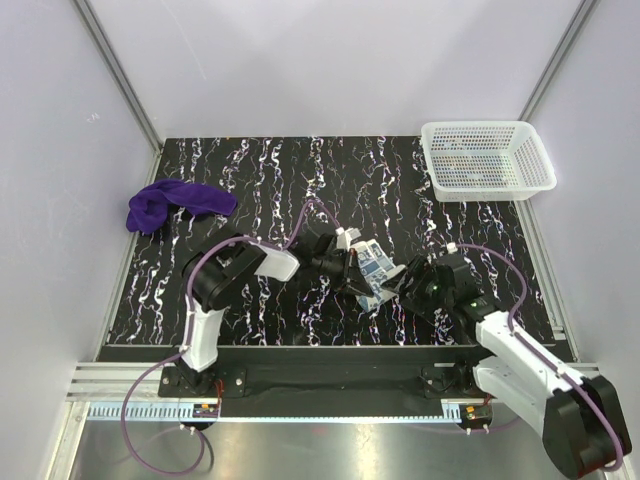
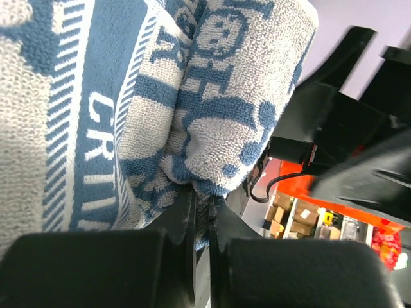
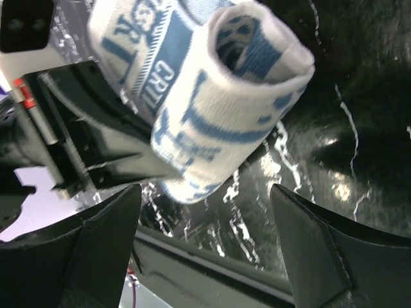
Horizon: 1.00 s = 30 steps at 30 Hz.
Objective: Roll the towels
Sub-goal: Roll the towel
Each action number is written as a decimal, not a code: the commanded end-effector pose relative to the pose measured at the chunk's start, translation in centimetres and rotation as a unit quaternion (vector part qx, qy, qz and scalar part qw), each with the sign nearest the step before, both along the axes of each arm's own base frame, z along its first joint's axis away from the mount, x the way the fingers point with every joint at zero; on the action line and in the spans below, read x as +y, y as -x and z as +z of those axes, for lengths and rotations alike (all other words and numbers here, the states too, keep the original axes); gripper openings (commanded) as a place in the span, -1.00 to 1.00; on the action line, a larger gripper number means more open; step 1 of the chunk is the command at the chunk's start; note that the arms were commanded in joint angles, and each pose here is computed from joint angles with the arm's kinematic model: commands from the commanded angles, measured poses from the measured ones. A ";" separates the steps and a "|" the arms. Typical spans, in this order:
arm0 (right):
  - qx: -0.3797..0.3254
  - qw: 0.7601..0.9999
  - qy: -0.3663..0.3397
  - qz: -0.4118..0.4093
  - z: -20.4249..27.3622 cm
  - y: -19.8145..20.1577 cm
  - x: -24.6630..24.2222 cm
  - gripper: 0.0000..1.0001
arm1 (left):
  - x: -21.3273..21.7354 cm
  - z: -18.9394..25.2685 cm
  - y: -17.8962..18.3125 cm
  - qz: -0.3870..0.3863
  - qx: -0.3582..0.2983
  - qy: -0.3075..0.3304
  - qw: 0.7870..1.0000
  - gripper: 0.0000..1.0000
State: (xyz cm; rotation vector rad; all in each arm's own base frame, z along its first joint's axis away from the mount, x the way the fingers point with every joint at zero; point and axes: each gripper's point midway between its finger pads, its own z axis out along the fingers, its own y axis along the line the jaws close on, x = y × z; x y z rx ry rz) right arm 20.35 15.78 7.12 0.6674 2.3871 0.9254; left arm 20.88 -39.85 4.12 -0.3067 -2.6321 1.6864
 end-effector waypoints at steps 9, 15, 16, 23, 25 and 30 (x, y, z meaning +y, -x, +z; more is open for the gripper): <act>-0.032 0.999 -0.021 -0.006 -1.2 -3.2 1.4 0.68 | 0.4 -3.2 0.0 0.001 0.050 -0.023 0.998 -0.99; -0.023 1.000 -0.008 0.005 -2.8 -3.7 2.5 0.52 | 0.1 -3.3 0.0 -0.012 0.057 -0.020 0.998 -0.95; -0.022 1.000 -0.006 0.005 -3.0 -3.8 2.6 0.50 | 0.1 -3.4 0.0 -0.013 0.058 -0.021 0.998 -0.95; -0.018 1.000 -0.002 0.018 -3.5 -3.6 3.5 -0.13 | 0.2 -3.7 -0.1 -0.015 0.065 -0.018 0.998 -0.92; -0.019 1.000 0.004 0.023 -3.3 -3.6 3.5 -0.26 | 0.3 -3.4 -0.3 -0.014 0.055 -0.018 0.998 -0.85; -0.009 0.999 0.021 0.045 -2.9 -3.5 3.7 -0.37 | 1.5 -3.0 -1.1 0.002 -0.002 -0.065 0.998 -0.49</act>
